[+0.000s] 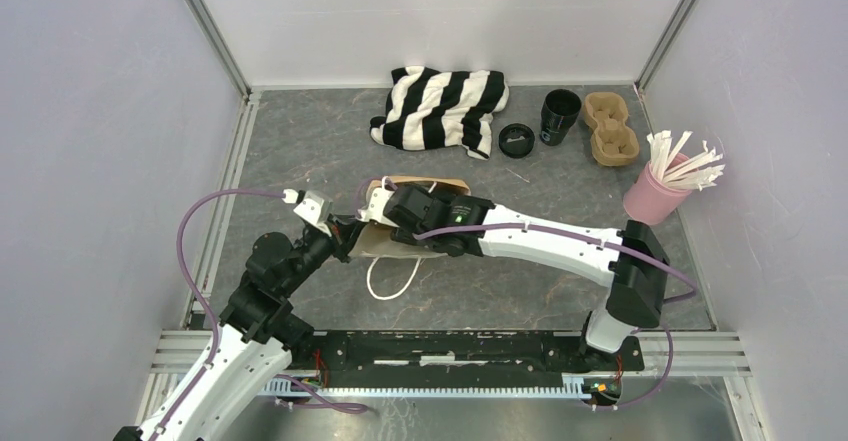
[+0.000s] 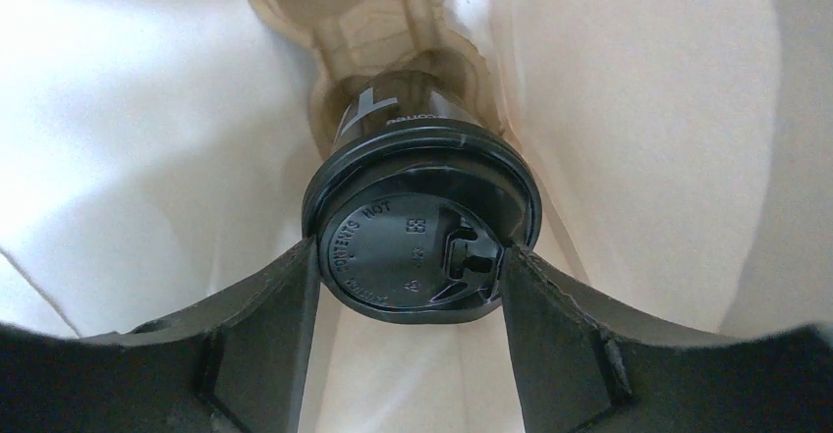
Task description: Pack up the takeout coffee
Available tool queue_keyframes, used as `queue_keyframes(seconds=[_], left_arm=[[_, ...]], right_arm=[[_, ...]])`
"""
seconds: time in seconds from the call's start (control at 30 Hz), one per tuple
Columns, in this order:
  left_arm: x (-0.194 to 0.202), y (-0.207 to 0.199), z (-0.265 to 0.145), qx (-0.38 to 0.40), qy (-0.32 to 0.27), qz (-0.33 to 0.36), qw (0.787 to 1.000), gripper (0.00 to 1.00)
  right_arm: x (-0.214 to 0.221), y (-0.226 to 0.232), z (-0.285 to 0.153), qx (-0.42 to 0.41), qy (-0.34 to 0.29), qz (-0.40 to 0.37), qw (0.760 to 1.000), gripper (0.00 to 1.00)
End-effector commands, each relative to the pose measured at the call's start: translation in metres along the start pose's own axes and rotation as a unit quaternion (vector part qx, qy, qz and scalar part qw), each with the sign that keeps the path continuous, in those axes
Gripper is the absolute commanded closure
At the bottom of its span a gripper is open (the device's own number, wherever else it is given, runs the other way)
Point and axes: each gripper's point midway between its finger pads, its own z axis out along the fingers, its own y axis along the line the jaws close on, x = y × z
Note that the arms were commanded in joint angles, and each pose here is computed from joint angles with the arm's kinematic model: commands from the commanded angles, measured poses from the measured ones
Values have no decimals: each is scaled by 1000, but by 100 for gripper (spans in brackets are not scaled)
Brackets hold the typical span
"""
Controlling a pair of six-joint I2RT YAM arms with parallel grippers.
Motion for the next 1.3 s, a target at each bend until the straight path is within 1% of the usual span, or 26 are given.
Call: queue_keyframes(seconds=[0.0,0.13,0.4,0.5,0.63,0.77,1.0,1.27], left_arm=[[-6,-10,-3,17,1,-34,999,98],[-6,-11,-3,20,2,-32,999,98],[-9,-13,-2,23,2,-30,999,98],[-15,-6,-2,2,2,-33,999,98],[-24,11,-2,-51,3,-35,998,98],[-31,16,-2,-67,-8,-30,997,98],[-26,11,0,-51,-5,-34,998,98],[-13,13,-3,-50,-19,-31,998,98]], right_arm=[[4,-32,-13,44,-15,21,999,32],[3,-37,-9,45,-20,19,999,31],[-6,-27,2,8,-49,-42,998,31],[-6,-28,0,1,-65,-55,996,31],[-7,-24,-7,-11,-89,-66,994,31],[-5,-26,-13,-14,-97,-80,992,32],[-5,-29,-9,-14,-72,-125,989,31],[2,-25,0,-10,-60,-132,989,31]])
